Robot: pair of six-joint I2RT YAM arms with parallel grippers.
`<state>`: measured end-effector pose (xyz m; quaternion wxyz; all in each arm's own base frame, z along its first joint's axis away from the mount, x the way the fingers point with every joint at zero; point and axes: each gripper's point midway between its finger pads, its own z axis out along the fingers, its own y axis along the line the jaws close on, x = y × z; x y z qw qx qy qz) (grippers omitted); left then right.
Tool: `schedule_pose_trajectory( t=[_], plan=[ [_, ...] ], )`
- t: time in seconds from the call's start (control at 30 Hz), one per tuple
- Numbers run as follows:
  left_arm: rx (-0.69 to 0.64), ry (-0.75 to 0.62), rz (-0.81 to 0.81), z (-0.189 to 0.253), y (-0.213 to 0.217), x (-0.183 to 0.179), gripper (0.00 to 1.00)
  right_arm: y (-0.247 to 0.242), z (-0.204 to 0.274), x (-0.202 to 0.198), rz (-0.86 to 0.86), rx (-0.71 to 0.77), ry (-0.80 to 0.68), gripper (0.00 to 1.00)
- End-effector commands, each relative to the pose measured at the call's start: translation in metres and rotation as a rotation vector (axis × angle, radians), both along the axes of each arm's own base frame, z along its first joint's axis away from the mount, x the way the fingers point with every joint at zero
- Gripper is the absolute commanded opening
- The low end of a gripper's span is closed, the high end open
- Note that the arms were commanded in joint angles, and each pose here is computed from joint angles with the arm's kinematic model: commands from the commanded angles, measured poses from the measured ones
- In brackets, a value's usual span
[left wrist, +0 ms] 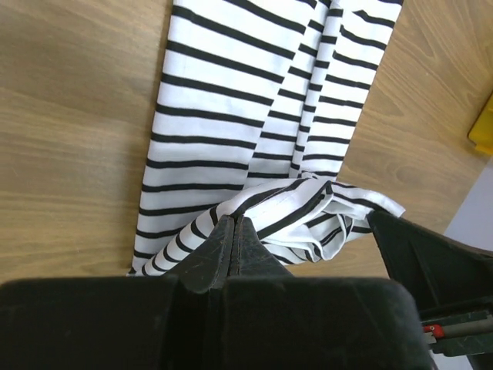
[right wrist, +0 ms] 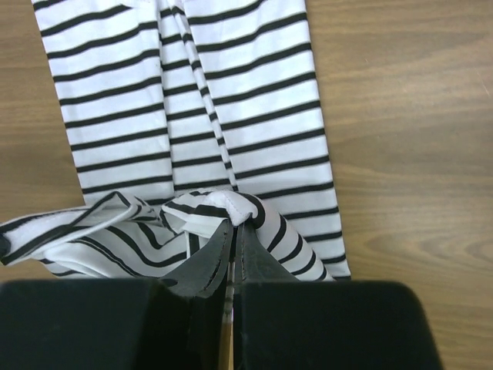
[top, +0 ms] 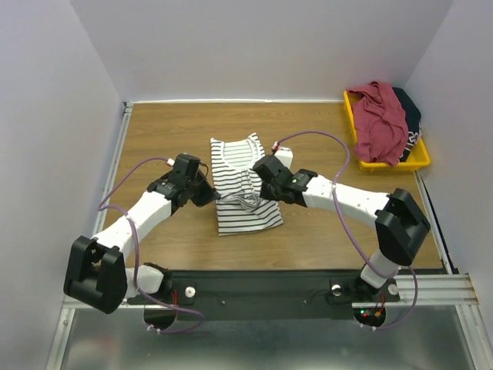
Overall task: Fold and stack the tank tops
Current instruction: Fold the tank top
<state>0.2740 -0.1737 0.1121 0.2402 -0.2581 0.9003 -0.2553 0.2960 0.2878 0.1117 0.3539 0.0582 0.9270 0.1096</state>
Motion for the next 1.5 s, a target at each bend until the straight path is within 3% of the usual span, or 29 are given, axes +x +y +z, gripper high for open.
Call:
schedule_pose_trajectory(
  t=[0.0, 1.03, 1.47],
  plan=[
    [-0.015, -0.085, -0.022, 0.019, -0.001, 0.025, 0.00, 0.017, 0.019, 0.029, 0.025, 0.057, -0.070, 0.00],
    [0.012, -0.105, 0.003, 0.015, 0.013, 0.083, 0.00, 0.005, 0.009, 0.085, -0.027, 0.126, -0.094, 0.00],
    [0.020, -0.069, -0.011, -0.016, 0.011, 0.110, 0.00, -0.008, -0.013, 0.106, -0.060, 0.151, -0.087, 0.00]
  ],
)
